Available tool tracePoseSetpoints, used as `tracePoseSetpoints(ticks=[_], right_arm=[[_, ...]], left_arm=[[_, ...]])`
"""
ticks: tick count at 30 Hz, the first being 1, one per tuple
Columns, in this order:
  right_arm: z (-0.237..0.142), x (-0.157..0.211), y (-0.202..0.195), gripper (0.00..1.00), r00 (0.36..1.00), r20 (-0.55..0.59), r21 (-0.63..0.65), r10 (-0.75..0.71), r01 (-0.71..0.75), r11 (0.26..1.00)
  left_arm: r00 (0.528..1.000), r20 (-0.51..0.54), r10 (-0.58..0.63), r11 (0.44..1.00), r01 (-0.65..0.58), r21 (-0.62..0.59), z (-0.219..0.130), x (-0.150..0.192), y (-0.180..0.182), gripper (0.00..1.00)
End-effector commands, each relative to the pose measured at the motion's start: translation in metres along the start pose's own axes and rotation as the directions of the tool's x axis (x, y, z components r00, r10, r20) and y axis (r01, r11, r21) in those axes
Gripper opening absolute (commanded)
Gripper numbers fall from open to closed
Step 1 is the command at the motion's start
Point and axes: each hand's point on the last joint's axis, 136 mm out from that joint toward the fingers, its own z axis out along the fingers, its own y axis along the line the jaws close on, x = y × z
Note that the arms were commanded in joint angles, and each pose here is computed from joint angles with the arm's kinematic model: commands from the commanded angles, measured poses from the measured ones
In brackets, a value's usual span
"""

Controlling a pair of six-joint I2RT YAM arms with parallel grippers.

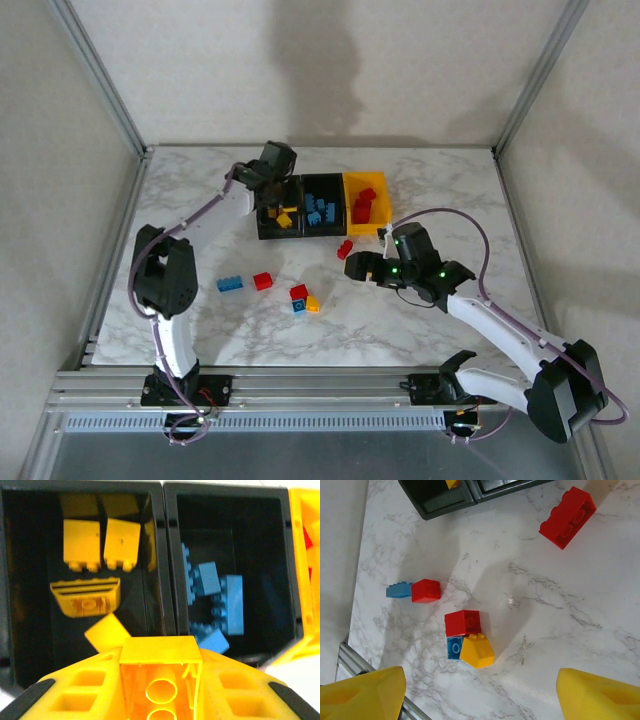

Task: Sort the legos into containers by color
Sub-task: Place the lego in the container.

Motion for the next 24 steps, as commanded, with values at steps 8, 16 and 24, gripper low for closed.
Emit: tracePoseSetpoints(ticks=[8,16,24], right_arm=[[-0.009,-0.005,0.004,0.79,0.999,0.038,0.009,-0.026,0.026,1.0],[-0.01,-0.005,0.0,0.79,0.999,0.038,0.028,-0.034,0.032,0.999],[-0.011,-0.005,-0.001,0.79,0.998,0.041,0.036,-0.037,0.036,0.999]], left_arm=[[0.994,-0.059,-0.096,0.992,0.091,-0.09,0.046,-0.008,0.028,0.31],[0.989,-0.09,-0.117,0.991,0.11,-0.075,0.058,0.005,0.029,0.43],[0.99,-0.076,-0.117,0.992,0.112,-0.058,0.048,0.001,0.025,0.5]])
